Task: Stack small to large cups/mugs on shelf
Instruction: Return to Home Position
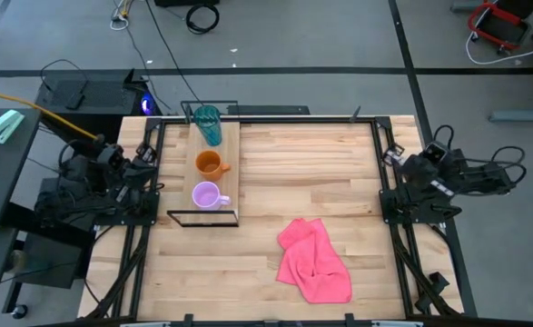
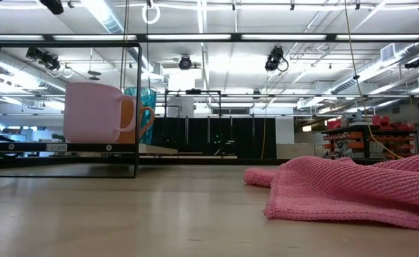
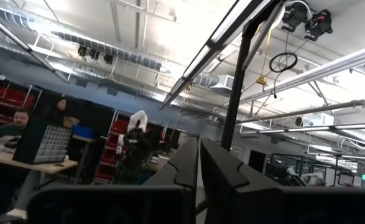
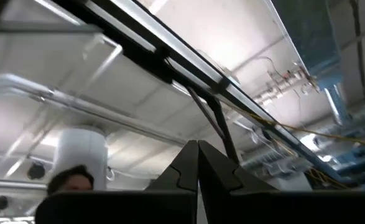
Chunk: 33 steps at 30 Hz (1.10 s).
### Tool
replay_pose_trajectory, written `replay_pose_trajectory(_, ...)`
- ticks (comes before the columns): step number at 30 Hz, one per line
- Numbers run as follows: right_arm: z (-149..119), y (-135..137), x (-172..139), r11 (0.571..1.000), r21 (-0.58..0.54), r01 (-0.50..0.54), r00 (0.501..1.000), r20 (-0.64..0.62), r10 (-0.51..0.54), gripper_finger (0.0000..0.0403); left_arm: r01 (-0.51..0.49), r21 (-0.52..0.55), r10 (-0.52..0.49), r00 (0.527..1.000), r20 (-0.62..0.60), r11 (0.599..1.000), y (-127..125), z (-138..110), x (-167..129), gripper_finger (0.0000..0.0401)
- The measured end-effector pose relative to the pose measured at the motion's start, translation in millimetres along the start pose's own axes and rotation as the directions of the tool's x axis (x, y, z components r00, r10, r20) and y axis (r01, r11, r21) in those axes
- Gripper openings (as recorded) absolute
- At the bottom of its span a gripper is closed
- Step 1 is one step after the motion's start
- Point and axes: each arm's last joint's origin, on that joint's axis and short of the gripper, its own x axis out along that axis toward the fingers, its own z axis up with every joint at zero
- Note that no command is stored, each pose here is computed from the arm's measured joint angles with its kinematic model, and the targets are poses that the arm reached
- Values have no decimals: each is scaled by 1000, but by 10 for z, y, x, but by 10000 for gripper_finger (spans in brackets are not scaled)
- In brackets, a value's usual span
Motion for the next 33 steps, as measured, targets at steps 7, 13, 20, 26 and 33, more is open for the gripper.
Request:
replay_pose_trajectory(7, -159, -133, 42, 995, -74, 68, 992, -106, -75, 13, -9, -45, 8, 1000, -25, 999, 10, -25, 0, 28)
replay_pose_trajectory(13, -116, -124, 30, 993, -94, 70, 994, -80, -78, 13, 4, -75, -8, 998, -58, 997, 4, -56, 0, 36)
replay_pose_trajectory(20, -19, -70, -14, 991, -117, 59, 997, -39, -64, 13, 23, -99, -29, 998, -57, 995, 2, -103, 2, 30)
replay_pose_trajectory(26, -10, -87, -38, 991, -102, 92, 994, -52, -97, 13, 55, -120, -59, 998, -33, 991, 45, -284, -10, 25)
replay_pose_trajectory(33, 69, -51, -77, 984, -142, 105, 994, -7, -107, 13, 109, -130, -109, 994, 5, 985, 25, -312, -19, 35)
